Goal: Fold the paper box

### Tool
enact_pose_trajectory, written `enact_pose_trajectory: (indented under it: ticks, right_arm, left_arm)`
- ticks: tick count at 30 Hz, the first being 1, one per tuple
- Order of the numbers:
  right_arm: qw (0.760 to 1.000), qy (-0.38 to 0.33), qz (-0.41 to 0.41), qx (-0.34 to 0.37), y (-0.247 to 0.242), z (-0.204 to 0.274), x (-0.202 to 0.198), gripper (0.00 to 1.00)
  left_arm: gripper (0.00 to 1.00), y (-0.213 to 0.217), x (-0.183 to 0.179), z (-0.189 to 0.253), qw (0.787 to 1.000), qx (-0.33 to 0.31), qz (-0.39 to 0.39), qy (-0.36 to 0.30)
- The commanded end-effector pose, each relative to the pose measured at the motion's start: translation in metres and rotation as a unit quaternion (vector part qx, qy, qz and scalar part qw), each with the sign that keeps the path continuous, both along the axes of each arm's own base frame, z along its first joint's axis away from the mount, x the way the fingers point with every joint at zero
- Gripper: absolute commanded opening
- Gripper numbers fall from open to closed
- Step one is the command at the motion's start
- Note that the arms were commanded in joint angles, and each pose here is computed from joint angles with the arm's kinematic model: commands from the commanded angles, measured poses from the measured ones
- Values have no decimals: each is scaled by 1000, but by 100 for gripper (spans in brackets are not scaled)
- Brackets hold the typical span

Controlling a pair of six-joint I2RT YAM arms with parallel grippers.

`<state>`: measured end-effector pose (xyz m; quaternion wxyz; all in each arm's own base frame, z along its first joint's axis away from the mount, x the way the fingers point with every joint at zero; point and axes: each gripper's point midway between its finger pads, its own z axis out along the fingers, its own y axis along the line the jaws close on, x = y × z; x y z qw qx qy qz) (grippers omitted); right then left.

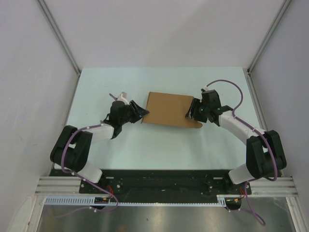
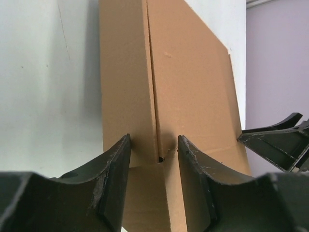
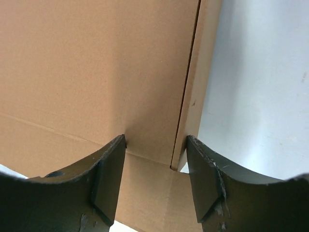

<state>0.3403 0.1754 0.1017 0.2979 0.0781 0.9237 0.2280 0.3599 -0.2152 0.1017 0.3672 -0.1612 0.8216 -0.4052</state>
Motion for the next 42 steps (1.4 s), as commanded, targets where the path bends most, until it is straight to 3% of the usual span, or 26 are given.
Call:
enact_pose_trajectory:
  ticks: [1,16,27,34,42]
  right_arm:
    - [997,-57,36,34,24,49,7,59]
    - [994,-62,37,82,29,96,22,63]
    - [995,-39,53,70,31,96,8,64]
    - [996,-29,64,54,32,91,-2,65]
    - [992,-32,90,81,47,107,-18,66]
  left_arm:
    - [47,-41,-17,28,994,-75,-83,-10]
    - [47,-57,-13,134,983,-105,-132,-67]
    - [47,-50,-37,133,984,-99,-140,-50]
    - [47,-38,-72,104,986,-91,-140,-14]
    - [47,-40,-116,118,980,-106,-166,-17]
